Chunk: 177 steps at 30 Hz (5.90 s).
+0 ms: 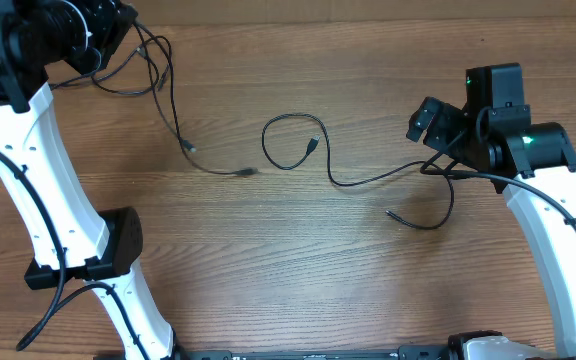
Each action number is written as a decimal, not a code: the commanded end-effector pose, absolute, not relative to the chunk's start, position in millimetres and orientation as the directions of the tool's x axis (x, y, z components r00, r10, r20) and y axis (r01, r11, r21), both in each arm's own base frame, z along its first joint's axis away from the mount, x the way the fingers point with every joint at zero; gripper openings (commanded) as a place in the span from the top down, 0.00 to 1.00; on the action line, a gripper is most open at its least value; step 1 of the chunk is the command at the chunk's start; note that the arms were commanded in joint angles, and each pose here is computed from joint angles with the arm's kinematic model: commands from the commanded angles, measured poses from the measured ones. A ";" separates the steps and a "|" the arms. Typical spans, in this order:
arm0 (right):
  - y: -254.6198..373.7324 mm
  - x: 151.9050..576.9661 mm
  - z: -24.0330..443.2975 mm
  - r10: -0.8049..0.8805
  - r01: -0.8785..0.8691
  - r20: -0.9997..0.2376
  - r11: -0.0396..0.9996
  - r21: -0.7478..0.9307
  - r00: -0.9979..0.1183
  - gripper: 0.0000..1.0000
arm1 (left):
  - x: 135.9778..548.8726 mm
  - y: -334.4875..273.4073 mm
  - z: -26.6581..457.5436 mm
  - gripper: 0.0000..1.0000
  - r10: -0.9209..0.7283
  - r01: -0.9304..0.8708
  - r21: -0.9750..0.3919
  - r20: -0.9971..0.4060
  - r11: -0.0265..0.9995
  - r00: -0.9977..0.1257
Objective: Untangle cables
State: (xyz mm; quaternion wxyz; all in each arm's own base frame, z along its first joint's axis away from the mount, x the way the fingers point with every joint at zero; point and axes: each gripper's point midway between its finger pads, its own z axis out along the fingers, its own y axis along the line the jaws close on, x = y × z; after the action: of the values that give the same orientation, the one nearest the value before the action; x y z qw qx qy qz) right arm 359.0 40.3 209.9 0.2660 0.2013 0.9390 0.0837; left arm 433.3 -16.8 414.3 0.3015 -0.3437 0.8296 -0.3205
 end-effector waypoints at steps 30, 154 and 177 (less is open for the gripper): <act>37.7 359.6 211.2 0.423 0.337 -0.474 0.906 0.257 -0.772 0.00 | 427.0 -84.2 368.3 0.96 -0.161 0.206 -0.669 -0.443 0.714 -0.882; 37.7 359.6 211.2 0.423 0.337 -0.474 0.906 0.257 -0.772 0.00 | 364.1 247.4 49.8 0.00 -0.811 -0.822 0.191 -0.153 0.537 -0.565; 37.7 359.6 211.2 0.423 0.337 -0.474 0.906 0.257 -0.772 0.00 | 339.9 263.0 -21.0 0.48 -0.845 -0.861 0.128 -0.167 0.492 -0.508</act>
State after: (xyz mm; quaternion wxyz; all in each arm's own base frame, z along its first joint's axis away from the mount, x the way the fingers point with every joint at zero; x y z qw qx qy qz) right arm 359.0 40.3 209.9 0.2660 0.2016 0.9389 0.0836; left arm 358.7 270.3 4.2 0.0768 -0.5001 0.8573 0.0953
